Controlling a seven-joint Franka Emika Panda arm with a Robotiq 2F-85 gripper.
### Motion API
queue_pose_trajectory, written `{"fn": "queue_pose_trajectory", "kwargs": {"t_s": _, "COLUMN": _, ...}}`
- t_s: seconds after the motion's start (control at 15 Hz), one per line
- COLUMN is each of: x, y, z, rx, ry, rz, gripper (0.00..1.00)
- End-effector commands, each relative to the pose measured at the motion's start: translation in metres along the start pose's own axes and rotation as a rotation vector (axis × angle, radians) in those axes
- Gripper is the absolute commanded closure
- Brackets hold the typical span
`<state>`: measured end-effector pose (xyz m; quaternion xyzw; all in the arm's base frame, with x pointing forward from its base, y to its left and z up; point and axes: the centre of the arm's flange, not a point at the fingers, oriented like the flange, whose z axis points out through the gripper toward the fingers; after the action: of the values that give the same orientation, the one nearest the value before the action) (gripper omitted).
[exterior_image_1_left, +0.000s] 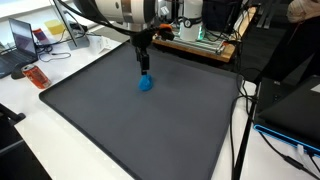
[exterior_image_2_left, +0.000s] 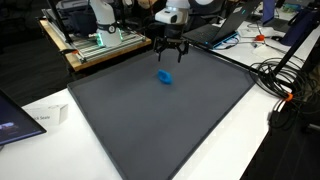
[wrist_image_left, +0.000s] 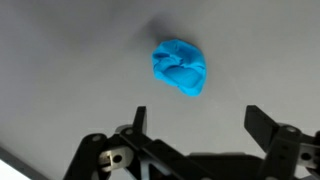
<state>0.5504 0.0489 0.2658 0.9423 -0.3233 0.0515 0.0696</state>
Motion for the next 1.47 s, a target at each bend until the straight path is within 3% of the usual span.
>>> {"fn": "queue_pose_trajectory", "kwargs": {"t_s": 0.0, "x": 0.026, "y": 0.017, "z": -0.009, "rx": 0.046, "ry": 0.012, "rz": -0.108, "gripper": 0.0}}
{"fn": "queue_pose_trajectory", "kwargs": {"t_s": 0.87, "x": 0.062, "y": 0.032, "z": -0.015, "rx": 0.151, "ry": -0.028, "rz": -0.614, "gripper": 0.0}}
{"fn": "queue_pose_trajectory", "kwargs": {"t_s": 1.2, "x": 0.069, "y": 0.032, "z": -0.001, "rx": 0.151, "ry": -0.043, "rz": -0.738, "gripper": 0.0}}
{"fn": "queue_pose_trajectory", "kwargs": {"t_s": 1.4, "x": 0.068, "y": 0.029, "z": 0.012, "rx": 0.192, "ry": -0.05, "rz": -0.8, "gripper": 0.0}}
